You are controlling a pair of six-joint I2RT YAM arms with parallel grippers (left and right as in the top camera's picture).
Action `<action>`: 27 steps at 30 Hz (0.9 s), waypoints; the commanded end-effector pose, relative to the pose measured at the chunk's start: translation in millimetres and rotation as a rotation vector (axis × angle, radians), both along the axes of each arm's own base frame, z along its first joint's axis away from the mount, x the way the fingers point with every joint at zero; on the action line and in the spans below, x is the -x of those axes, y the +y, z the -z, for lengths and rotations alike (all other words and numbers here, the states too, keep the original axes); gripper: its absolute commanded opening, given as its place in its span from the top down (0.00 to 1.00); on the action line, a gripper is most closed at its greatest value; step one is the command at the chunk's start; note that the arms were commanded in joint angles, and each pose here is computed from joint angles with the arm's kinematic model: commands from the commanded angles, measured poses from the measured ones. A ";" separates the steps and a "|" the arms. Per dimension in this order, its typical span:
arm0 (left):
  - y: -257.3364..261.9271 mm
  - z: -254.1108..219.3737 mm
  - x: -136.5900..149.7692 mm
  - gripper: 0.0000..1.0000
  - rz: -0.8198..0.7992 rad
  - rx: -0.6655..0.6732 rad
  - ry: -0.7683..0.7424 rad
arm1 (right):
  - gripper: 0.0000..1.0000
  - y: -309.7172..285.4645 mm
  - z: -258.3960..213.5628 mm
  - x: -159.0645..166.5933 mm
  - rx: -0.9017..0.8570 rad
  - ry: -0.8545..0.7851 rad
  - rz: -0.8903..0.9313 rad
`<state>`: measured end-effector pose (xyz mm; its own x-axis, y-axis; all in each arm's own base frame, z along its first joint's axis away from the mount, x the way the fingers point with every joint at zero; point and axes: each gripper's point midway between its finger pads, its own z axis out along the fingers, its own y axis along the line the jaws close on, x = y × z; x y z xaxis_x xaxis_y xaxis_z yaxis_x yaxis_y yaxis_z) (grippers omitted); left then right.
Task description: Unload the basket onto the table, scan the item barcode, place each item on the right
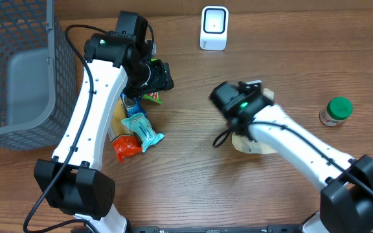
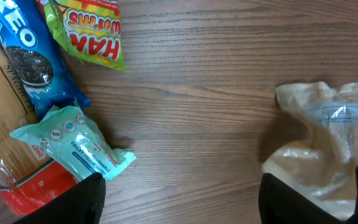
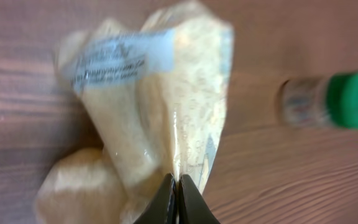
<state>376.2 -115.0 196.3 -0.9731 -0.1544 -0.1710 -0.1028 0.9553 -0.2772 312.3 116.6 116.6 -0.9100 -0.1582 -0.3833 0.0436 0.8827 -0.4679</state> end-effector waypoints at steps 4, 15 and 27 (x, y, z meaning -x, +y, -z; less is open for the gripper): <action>2.4 5.9 -3.1 0.29 -0.024 -0.005 0.010 | 0.96 16.2 -68.5 -15.7 0.260 -0.372 -0.081; 29.7 3.8 -20.0 0.26 -0.099 -0.017 -0.034 | 0.96 72.8 -17.7 -1.2 0.242 -0.294 -0.237; 50.8 3.1 -26.5 0.24 -0.153 -0.016 -0.044 | 0.96 87.9 -59.6 0.2 0.521 -0.512 -0.340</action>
<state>400.5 -69.7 199.6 -0.9360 -0.2659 -0.2307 -0.1996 0.9407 -0.2744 314.3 196.5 157.2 -0.5747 -0.6371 -0.5137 0.0809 0.5804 -0.8103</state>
